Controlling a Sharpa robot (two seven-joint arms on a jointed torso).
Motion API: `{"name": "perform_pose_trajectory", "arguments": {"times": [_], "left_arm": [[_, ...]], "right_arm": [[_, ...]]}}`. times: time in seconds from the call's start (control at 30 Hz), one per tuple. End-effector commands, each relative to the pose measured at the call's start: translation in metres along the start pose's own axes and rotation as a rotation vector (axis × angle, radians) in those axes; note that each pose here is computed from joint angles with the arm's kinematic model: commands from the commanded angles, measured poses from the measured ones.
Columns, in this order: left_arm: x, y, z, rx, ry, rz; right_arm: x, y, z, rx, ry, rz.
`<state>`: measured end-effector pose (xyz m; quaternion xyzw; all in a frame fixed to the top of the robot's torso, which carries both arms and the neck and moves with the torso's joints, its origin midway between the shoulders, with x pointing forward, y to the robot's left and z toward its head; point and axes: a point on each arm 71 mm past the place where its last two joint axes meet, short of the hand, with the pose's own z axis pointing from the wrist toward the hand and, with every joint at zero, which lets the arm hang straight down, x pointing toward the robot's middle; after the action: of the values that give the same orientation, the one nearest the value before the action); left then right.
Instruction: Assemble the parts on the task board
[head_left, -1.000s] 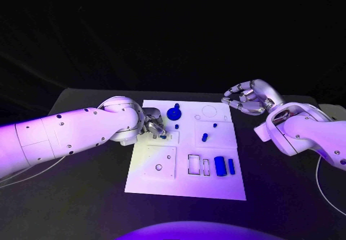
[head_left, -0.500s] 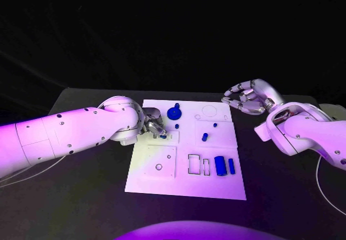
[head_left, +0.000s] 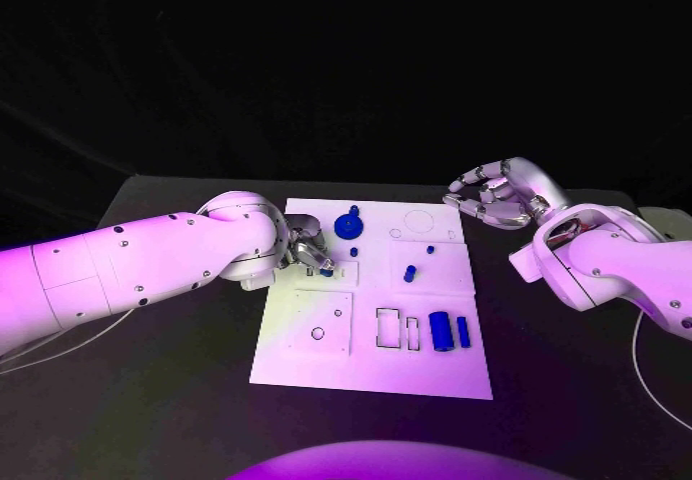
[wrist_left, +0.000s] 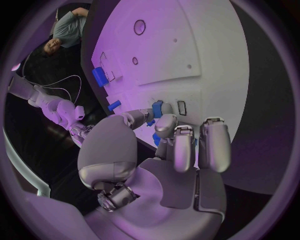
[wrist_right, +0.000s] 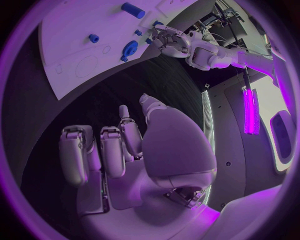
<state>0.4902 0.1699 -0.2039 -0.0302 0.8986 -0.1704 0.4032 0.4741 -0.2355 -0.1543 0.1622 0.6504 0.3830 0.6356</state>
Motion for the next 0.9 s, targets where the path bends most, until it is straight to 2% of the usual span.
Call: {"name": "perform_pose_trajectory", "arguments": {"times": [0.03,0.9], "left_arm": [[0.0062,-0.0031,0.0016,0.011,0.039,-0.012],[0.0075,-0.0028,0.0044,0.0,0.081,0.01]], "right_arm": [[0.0011,0.0004,-0.0001,-0.004,0.007,-0.003],[0.0,-0.0001,-0.001,-0.003,0.004,-0.001]]}}
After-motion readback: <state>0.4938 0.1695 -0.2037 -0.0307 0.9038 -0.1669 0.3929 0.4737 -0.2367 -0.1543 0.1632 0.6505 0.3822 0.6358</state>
